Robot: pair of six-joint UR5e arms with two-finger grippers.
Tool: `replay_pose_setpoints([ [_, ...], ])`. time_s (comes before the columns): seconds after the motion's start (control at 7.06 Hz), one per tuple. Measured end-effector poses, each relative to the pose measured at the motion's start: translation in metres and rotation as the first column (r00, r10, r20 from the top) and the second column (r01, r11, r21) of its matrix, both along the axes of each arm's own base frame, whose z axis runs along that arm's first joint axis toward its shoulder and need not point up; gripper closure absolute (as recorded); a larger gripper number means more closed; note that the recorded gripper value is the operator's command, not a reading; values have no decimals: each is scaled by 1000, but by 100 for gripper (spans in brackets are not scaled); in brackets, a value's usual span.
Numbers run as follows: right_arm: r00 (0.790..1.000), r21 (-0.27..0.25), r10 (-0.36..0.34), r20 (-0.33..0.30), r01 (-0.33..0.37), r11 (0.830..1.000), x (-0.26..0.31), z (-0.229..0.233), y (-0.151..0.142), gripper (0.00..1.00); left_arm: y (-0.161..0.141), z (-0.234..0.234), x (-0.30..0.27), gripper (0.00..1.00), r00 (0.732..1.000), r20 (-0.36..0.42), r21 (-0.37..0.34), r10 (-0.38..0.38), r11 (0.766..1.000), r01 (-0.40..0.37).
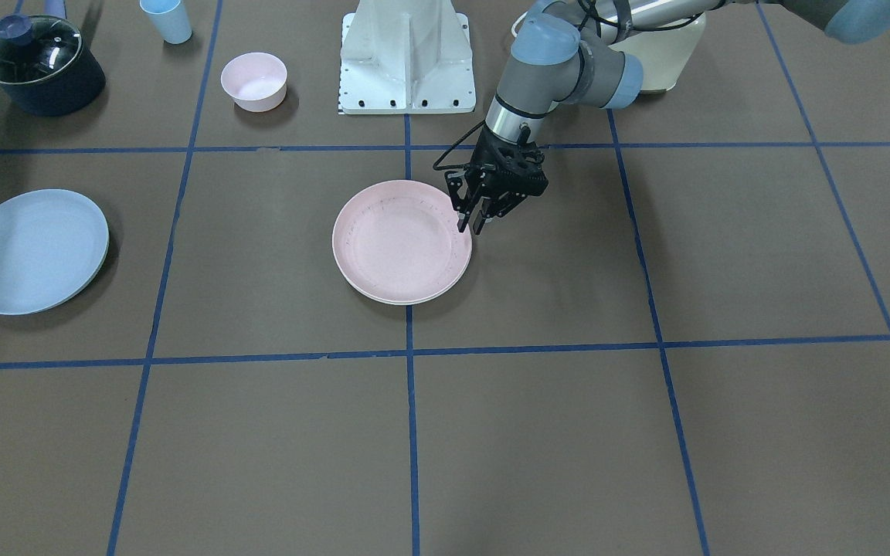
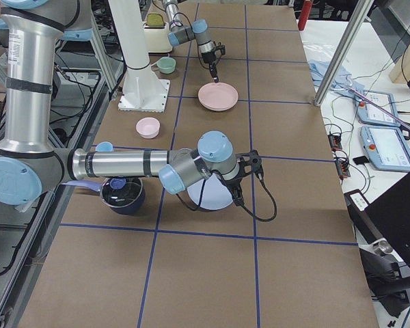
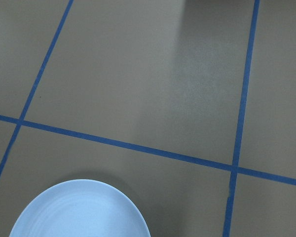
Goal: Stack three plates with pink and blue
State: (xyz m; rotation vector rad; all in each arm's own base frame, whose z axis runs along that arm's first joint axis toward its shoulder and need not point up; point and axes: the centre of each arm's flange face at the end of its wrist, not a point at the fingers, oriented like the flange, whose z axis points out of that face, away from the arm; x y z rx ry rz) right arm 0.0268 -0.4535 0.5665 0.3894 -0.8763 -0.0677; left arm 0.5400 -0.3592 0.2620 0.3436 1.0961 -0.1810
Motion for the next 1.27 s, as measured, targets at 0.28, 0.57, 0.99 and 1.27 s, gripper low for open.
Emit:
replay_pose_setpoints([
  [0.28, 1000, -25, 13, 13, -13, 1000, -11, -3, -1, 0, -22, -20, -43, 0, 999, 2, 96, 36, 995, -36],
  [0.57, 995, -72, 93, 29, -91, 993, -52, -5, 4, 0, -64, -9, -108, 0, 993, 79, 209, 90, 972, -105],
  [0.99, 984, -96, 180, 2, -179, 979, -117, 47, 45, 10, -90, 8, -161, 0, 986, 134, 269, 100, 954, -134],
  [1.27, 982, -98, 188, 36, -184, 978, -127, 100, 67, 26, -90, 7, -166, 0, 986, 132, 275, 98, 952, -131],
])
